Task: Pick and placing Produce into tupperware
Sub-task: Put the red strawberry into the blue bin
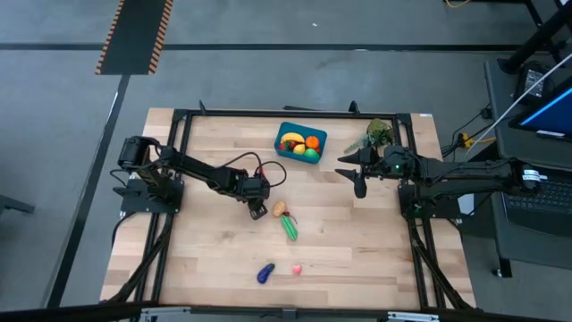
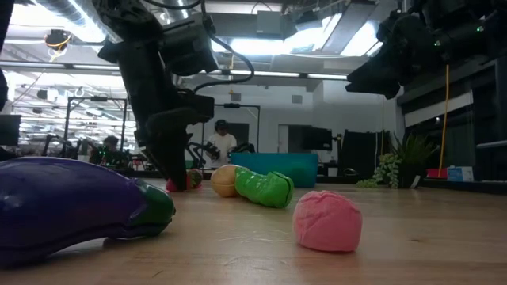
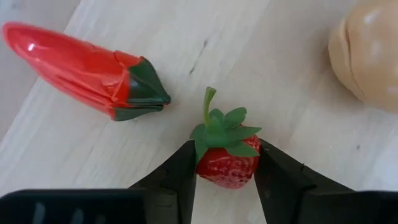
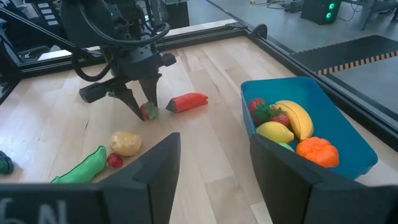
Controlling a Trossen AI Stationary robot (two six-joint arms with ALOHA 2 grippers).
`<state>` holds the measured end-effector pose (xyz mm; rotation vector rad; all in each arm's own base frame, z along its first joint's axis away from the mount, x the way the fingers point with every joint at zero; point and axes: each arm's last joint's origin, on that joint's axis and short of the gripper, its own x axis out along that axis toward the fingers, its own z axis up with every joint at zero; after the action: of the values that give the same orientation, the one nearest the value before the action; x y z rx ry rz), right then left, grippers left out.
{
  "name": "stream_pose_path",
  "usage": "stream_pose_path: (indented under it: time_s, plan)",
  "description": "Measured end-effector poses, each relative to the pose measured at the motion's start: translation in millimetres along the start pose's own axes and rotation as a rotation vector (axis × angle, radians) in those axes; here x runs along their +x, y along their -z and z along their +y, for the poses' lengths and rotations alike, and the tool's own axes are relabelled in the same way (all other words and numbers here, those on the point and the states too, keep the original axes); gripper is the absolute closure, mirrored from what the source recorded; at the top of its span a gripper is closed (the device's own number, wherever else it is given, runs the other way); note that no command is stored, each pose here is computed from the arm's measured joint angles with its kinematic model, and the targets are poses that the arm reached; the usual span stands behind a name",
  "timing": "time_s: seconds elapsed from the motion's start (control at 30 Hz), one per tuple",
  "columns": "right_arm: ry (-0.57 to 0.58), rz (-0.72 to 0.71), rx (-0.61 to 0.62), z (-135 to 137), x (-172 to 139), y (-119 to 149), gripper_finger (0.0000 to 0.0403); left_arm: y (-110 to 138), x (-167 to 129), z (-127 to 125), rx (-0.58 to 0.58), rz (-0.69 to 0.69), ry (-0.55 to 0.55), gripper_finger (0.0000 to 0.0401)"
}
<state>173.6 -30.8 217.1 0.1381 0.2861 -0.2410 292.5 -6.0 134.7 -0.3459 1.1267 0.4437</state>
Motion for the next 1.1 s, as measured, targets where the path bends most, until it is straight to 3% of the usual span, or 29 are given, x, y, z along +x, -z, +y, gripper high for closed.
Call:
stream_pose_path:
  time_s: [0.4,0.7,0.93,1.1]
  plan:
    - [0.000,0.000,0.000,0,0,0,0.0207,-5,-27,4,0.133,-0.067,0.031,0.0276]
    - [0.001,0.006,0.003,0,0,1,0.0207,-2,-76,18,0.169,-0.170,-0.039,0.0276]
    - [0.002,0.011,0.002,0,0,1,0.0207,22,-97,39,0.130,-0.265,-0.046,0.0276]
    - [0.002,0.016,0.001,0,0,2,0.0207,43,-98,52,0.086,-0.382,0.012,0.0276]
